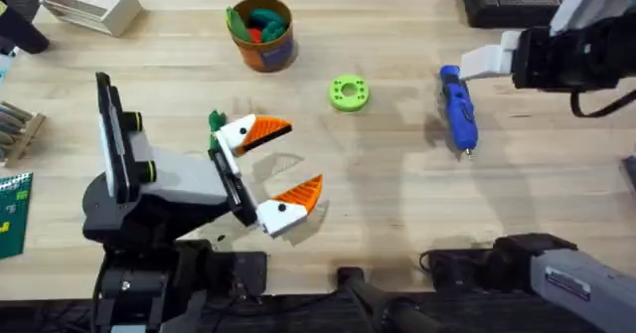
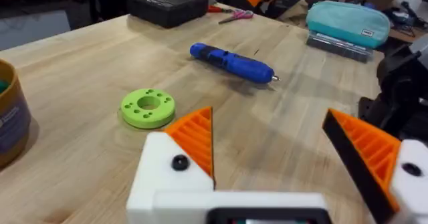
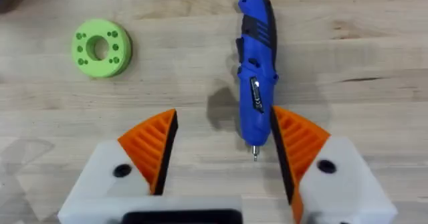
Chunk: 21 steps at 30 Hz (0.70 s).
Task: Pick up the gripper from the table and insert it into the empty holder that is missing its gripper. Then pick up a screw, insert it into the mounting hole, and use the screwdriver to tighten it. Finally, clean up the table by picking up the vegetable and placing it into the bucket.
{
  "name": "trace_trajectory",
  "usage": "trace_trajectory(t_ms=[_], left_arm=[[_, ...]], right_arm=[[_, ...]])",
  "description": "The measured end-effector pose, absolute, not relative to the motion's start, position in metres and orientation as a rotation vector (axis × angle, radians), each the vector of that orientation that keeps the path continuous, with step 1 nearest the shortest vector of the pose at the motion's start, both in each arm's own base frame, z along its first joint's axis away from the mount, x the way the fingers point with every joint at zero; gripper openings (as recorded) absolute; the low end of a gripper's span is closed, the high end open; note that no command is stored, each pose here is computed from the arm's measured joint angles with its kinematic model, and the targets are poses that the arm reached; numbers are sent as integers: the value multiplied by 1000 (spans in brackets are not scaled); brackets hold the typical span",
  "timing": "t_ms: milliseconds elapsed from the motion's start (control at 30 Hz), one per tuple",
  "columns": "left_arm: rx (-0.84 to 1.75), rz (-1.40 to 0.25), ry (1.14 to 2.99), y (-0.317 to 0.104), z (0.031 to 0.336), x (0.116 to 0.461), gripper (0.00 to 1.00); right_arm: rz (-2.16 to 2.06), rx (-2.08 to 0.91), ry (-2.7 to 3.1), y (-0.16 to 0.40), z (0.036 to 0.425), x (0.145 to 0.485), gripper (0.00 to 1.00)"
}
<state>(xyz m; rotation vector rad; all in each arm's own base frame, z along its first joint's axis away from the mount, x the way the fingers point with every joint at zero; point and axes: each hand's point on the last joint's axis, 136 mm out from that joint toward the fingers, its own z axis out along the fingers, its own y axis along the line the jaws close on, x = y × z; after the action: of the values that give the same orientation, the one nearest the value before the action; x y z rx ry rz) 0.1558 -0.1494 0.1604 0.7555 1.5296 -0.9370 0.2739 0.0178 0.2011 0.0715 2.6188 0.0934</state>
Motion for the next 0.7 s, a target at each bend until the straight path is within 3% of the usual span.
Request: trace_trajectory(t_ms=[533, 700], left_arm=[[755, -938, 1530, -149, 160, 156, 958], [756, -937, 1529, -149, 160, 156, 186]], right_arm=[[93, 71, 2617, 18, 201, 274, 820], [94, 71, 2617, 18, 201, 274, 819]])
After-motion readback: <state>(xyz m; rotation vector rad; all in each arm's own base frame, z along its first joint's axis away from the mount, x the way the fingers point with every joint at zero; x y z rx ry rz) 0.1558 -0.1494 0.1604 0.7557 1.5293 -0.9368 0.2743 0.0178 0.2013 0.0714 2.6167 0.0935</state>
